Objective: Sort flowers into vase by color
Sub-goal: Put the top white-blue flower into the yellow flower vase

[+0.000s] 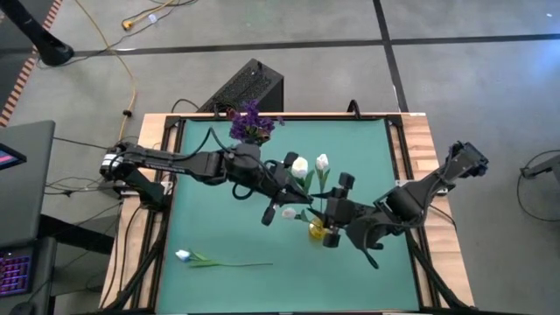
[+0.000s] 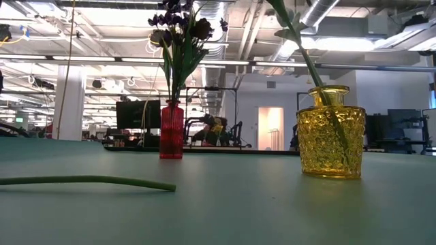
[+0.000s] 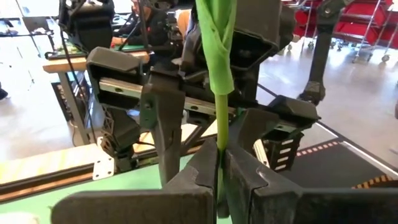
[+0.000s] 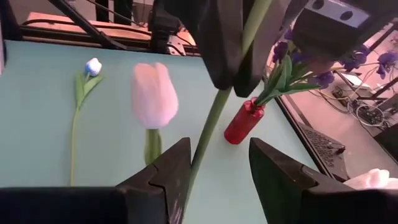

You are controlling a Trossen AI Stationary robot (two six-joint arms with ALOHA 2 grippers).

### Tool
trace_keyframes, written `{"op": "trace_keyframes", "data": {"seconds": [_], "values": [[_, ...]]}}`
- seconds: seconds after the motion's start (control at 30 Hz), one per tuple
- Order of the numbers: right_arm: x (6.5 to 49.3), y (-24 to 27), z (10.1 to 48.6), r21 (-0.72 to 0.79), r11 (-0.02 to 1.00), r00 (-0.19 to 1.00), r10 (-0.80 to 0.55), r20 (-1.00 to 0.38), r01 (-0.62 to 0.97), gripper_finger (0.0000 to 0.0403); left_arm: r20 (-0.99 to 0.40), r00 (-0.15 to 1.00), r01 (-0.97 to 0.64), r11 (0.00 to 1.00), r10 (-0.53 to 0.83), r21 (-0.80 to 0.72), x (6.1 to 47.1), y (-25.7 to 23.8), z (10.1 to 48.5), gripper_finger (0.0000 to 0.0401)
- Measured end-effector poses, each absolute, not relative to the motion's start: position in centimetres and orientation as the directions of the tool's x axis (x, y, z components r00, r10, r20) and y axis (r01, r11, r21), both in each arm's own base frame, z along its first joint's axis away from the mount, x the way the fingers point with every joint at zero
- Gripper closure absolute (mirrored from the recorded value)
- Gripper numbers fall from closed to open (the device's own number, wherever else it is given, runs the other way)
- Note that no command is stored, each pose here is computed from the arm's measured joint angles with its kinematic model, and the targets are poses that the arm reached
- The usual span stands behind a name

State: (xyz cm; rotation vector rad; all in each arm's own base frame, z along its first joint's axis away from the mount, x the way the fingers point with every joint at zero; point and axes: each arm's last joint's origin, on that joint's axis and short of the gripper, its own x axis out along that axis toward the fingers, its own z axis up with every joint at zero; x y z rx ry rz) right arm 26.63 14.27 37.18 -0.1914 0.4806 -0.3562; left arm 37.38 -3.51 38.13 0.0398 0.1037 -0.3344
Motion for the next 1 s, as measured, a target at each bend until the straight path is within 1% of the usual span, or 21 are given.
{"op": "trace_keyframes", "data": {"seconds": [0.1, 0.2, 0.6, 0.63, 0.73, 0.8, 0.87, 1.0], "values": [[26.84, 14.14, 37.32, -0.262, 0.92, 0.832, -0.379, -0.405, 0.292, 0.0226, -0.105, 0.94, 0.33, 0.944, -0.325, 0.028, 37.39, -3.53, 38.16, 0.0401], [27.2, 14.03, 37.65, -0.252, 0.923, 0.846, -0.37, -0.383, 0.289, 0.0247, -0.102, 0.941, 0.326, 0.945, -0.322, 0.029, 37.39, -3.54, 38.19, 0.0401], [27.35, 13.88, 37.7, -0.261, 0.924, 0.849, -0.364, -0.384, 0.278, 0.0368, -0.103, 0.944, 0.317, 0.948, -0.312, 0.03, 37.4, -3.53, 38.18, 0.0401], [27.35, 13.88, 37.7, -0.262, 0.924, 0.849, -0.364, -0.384, 0.278, 0.0374, -0.104, 0.944, 0.317, 0.948, -0.312, 0.029, 37.4, -3.53, 38.18, 0.0401], [27.33, 13.87, 37.66, -0.265, 0.923, 0.847, -0.365, -0.387, 0.277, 0.0375, -0.106, 0.943, 0.318, 0.948, -0.314, 0.022, 37.39, -3.54, 38.14, 0.0398], [27.31, 13.85, 37.66, -0.27, 0.92, 0.845, -0.373, -0.384, 0.284, 0.0375, -0.109, 0.941, 0.323, 0.946, -0.319, 0.019, 37.39, -3.55, 38.11, 0.0387], [27.18, 13.92, 37.58, -0.284, 0.916, 0.84, -0.381, -0.386, 0.284, 0.0375, -0.126, 0.938, 0.328, 0.944, -0.322, 0.026, 37.36, -3.55, 37.96, 0.0366], [26.43, 14.36, 37.13, -0.317, 0.897, 0.82, -0.419, -0.391, 0.308, 0.0375, -0.186, 0.943, 0.291, 0.955, -0.277, 0.052, 36.45, -3.43, 38.09, 0.0306]]}}
